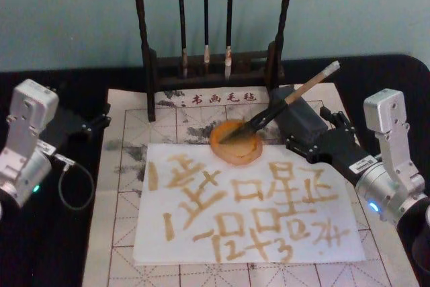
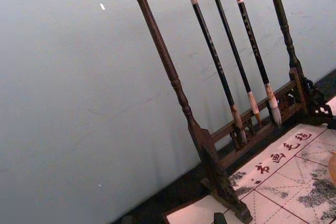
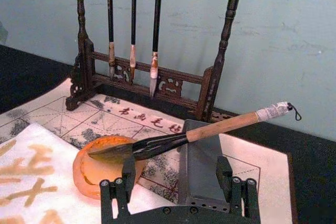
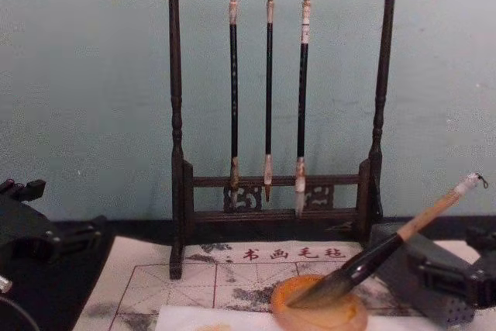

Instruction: Pick up the brush from the inkstone, write on the paper, then place the brush back to its original position.

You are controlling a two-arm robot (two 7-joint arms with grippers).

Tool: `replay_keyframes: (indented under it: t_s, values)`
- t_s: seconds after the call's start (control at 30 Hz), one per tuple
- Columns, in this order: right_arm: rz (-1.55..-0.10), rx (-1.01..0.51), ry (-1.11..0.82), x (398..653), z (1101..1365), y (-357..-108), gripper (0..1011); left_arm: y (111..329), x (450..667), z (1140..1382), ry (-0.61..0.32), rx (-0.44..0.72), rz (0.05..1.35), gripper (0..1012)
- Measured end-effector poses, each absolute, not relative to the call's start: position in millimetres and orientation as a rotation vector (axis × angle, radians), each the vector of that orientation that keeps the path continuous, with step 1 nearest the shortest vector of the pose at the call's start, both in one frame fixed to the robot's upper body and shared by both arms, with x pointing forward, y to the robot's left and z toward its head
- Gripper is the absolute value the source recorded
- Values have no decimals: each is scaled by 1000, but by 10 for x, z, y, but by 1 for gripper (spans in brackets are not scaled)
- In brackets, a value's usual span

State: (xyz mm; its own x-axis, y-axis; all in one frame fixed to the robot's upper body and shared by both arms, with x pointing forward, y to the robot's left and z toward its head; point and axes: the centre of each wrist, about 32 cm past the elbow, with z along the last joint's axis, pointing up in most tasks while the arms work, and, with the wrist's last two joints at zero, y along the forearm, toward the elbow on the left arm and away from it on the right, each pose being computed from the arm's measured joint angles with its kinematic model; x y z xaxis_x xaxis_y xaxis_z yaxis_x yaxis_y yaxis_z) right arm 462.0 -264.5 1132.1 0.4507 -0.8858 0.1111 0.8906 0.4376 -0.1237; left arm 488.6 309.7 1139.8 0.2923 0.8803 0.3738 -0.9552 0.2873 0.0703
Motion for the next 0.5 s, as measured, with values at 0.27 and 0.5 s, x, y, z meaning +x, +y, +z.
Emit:
replay_keyframes:
  t_s: [0.27, 0.5]
  values:
    - [-1104, -173, -31, 4620, 11321, -2645, 1000, 3097, 4886, 11398, -285, 304, 1248, 1001]
    - [-1104, -173, -31, 4620, 11321, -2645, 1000, 3097, 4886, 11398, -285, 304, 1248, 1001]
